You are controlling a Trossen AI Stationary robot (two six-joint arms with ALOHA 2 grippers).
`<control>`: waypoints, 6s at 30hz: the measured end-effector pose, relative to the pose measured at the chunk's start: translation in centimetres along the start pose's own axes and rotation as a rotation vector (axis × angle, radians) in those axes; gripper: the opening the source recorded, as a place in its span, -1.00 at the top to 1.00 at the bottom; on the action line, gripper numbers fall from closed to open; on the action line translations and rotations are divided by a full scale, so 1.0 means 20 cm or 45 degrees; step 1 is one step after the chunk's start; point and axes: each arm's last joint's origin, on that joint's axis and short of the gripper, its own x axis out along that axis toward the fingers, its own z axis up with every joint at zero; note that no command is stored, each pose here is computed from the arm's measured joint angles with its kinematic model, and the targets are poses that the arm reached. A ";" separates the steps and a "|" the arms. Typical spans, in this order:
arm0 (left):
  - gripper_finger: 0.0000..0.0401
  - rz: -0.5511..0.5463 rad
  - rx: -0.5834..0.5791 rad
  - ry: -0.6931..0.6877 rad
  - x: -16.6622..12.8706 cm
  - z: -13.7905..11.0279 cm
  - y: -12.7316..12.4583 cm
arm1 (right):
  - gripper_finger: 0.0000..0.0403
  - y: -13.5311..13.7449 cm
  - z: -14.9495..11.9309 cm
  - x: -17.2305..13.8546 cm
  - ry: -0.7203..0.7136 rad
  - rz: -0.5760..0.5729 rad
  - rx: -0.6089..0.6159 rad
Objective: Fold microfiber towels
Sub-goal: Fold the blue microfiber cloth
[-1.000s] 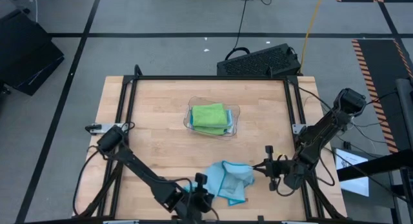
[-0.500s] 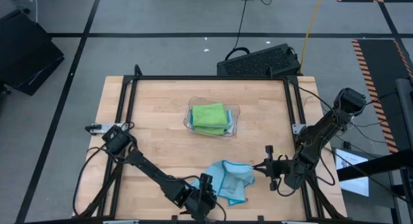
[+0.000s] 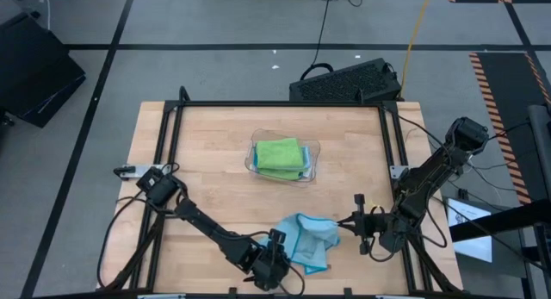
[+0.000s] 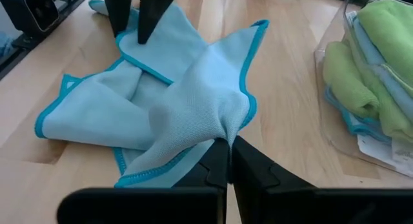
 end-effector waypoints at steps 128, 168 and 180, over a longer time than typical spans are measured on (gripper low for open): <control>0.97 0.600 -0.480 -0.166 -0.42 -0.24 0.17 | -0.06 -0.02 -0.02 0.04 0.504 0.498 0.682; 0.96 0.580 -0.456 -0.205 -0.42 -0.21 0.17 | -0.13 -0.06 -0.18 0.21 0.610 0.137 1.172; 0.95 0.578 -0.458 -0.205 -0.42 -0.21 0.17 | 0.56 -0.04 -0.25 0.27 0.614 0.005 1.034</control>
